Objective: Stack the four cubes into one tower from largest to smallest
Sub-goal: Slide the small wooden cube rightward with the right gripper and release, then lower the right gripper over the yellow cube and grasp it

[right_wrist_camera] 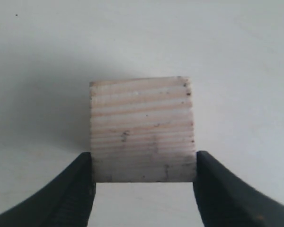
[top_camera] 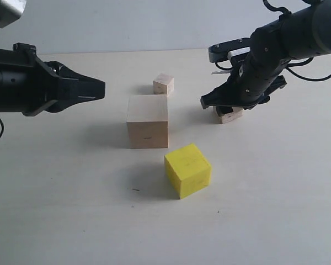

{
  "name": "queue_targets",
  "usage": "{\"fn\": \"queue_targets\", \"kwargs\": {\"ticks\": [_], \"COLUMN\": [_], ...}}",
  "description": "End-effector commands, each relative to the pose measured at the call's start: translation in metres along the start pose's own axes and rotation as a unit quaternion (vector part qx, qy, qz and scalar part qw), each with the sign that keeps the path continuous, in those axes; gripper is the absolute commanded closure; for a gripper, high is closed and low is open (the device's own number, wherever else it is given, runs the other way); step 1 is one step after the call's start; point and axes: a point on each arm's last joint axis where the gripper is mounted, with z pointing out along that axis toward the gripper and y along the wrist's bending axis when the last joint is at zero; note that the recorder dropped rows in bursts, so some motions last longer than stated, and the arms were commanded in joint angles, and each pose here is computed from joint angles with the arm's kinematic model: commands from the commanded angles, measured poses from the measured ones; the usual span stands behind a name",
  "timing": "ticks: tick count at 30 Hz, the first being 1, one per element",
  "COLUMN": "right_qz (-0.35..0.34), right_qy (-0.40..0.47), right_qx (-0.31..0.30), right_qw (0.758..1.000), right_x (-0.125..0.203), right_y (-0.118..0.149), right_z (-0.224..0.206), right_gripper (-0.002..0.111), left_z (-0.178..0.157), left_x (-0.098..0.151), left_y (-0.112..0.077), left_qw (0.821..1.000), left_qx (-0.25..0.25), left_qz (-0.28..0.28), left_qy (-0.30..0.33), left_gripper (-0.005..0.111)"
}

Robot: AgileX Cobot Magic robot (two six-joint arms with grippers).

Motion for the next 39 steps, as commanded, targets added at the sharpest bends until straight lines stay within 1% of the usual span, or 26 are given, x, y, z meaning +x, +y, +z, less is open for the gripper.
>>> {"fn": "queue_targets", "kwargs": {"ticks": [1, 3, 4, 8, 10, 11, 19, 22, 25, 27, 30, 32, 33, 34, 35, 37, 39], "right_qz": [0.001, -0.004, -0.004, -0.004, -0.003, -0.002, -0.002, 0.015, 0.04, 0.051, 0.049, 0.058, 0.058, 0.056, 0.051, 0.024, -0.007], "right_qy": [-0.006, -0.004, -0.002, 0.006, 0.007, 0.007, 0.011, 0.024, 0.026, 0.022, 0.015, 0.02, 0.03, 0.04, 0.051, 0.061, 0.071], "right_qx": [0.003, 0.003, 0.003, 0.005, 0.005, 0.005, 0.006, 0.0, -0.013, -0.02, -0.025, -0.048, -0.07, -0.094, -0.135, -0.174, -0.183], "right_qw": [1.0, 1.0, 1.0, 1.0, 1.0, 1.0, 1.0, 1.0, 0.999, 0.998, 0.998, 0.997, 0.995, 0.993, 0.988, 0.983, 0.981], "right_x": [-0.002, -0.002, -0.002, 0.0, 0.0, 0.0, 0.001, 0.003, 0.002, 0.0, -0.002, 0.0, 0.002, 0.004, 0.006, 0.009, 0.013], "right_y": [-0.002, -0.003, -0.003, -0.003, -0.003, -0.003, -0.003, -0.002, -0.001, -0.001, -0.002, 0.001, 0.004, 0.008, 0.016, 0.026, 0.039], "right_z": [-0.005, -0.005, -0.005, -0.005, -0.005, -0.005, -0.005, -0.009, -0.022, -0.036, -0.059, -0.076, -0.084, -0.091, -0.098, -0.106, -0.109], "right_gripper": [0.105, 0.097, 0.091, 0.06, 0.05, 0.048, 0.047, 0.04, 0.034, 0.034, 0.034, 0.034, 0.034, 0.034, 0.034, 0.034, 0.035], "left_z": [-0.001, -0.001, -0.001, -0.001, -0.001, -0.001, -0.001, -0.001, -0.001, -0.001, -0.001, -0.001, -0.001, -0.001, -0.001, -0.001, -0.001], "left_x": [0.0, 0.0, 0.0, 0.0, 0.0, 0.0, 0.0, 0.0, 0.0, 0.0, 0.0, -0.001, -0.001, -0.001, -0.001, -0.001, -0.001], "left_y": [-0.001, -0.001, -0.001, -0.001, -0.001, -0.001, -0.001, -0.001, -0.001, -0.001, 0.0, 0.001, 0.001, 0.001, 0.001, 0.002, 0.003], "left_qw": [1.0, 1.0, 1.0, 1.0, 1.0, 1.0, 1.0, 1.0, 1.0, 1.0, 1.0, 1.0, 1.0, 1.0, 1.0, 1.0, 1.0], "left_qx": [-0.004, -0.004, -0.004, -0.004, -0.004, -0.004, -0.004, -0.004, -0.004, -0.006, -0.01, -0.013, -0.014, -0.015, -0.016, -0.02, -0.023], "left_qz": [0.004, 0.006, 0.006, 0.006, 0.006, 0.006, 0.009, 0.009, 0.01, 0.011, 0.013, 0.013, 0.013, 0.013, 0.013, 0.013, 0.013], "left_qy": [-0.004, -0.004, -0.004, -0.004, -0.004, -0.004, -0.004, -0.004, -0.004, -0.005, -0.006, -0.008, -0.008, -0.009, -0.009, -0.01, -0.012], "left_gripper": [0.107, 0.107, 0.107, 0.107, 0.107, 0.107, 0.107, 0.107, 0.107, 0.107, 0.107, 0.107, 0.107, 0.107, 0.107, 0.107, 0.107]}}
